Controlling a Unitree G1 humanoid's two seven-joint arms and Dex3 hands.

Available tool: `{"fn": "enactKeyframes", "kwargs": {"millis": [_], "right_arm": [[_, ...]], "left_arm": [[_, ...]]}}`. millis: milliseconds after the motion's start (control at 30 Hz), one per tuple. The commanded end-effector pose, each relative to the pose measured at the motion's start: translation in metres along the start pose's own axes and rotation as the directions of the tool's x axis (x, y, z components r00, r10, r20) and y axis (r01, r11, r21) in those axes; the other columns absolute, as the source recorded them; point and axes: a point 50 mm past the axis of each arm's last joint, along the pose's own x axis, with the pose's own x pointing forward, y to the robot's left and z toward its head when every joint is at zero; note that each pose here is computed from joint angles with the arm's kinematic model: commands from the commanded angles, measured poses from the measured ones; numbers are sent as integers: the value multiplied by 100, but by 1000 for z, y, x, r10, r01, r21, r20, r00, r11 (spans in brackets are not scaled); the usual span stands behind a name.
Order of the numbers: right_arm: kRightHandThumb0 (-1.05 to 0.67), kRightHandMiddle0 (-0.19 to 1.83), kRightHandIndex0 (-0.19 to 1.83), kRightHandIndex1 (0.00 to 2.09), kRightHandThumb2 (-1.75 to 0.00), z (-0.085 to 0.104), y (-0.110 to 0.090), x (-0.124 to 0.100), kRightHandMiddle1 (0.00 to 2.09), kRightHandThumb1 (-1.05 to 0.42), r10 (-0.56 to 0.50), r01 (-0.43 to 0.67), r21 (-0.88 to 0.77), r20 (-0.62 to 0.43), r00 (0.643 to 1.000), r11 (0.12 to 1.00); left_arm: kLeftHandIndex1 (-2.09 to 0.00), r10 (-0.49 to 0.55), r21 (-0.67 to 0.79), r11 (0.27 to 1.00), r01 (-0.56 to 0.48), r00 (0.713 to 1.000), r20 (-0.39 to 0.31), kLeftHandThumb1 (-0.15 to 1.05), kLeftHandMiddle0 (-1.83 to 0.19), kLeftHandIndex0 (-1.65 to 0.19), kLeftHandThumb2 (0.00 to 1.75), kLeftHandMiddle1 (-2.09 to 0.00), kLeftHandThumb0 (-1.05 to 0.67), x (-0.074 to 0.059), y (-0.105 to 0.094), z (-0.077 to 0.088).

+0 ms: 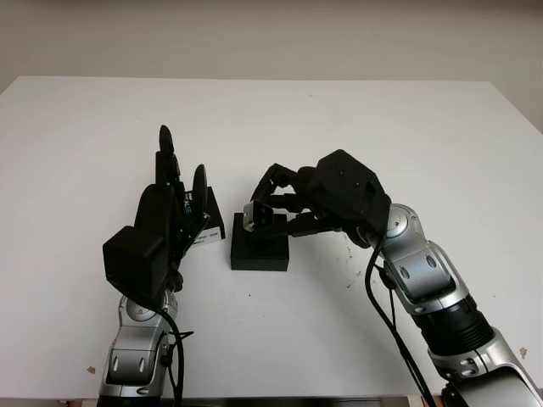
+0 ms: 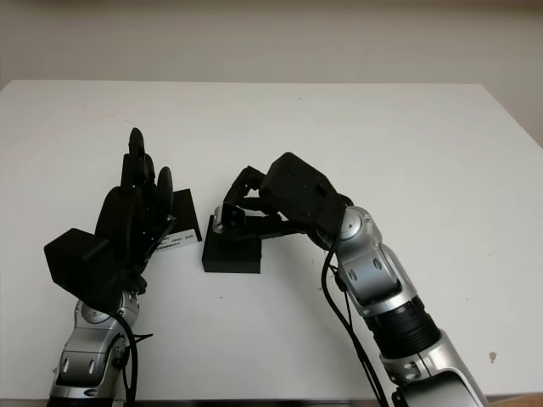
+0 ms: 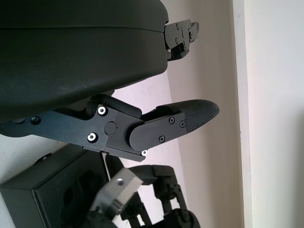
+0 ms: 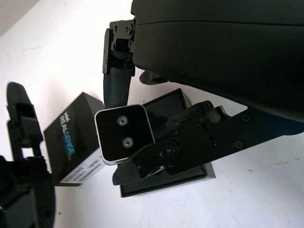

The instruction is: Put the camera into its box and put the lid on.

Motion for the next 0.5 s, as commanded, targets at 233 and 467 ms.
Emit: {"fn": "enactKeyframes", "kwargs": {"millis": [233,467], "right_arm": [[-37,8,30,9,-7,-4,1,0,191,-105,2,-3,-32,-29,1000,999],[-38,6,28,7,-8,-10,2,-1,197,-105,8,-11,-55,-53,999,998]], "left_arm": [[-2,1,4,1000,-2,1000,24,105,19,19,64,-3,-58,-1,2,5],[-2,3,4,1000,-3,1000,22,105,19,19,64,-5,-57,-2,0,5]]}}
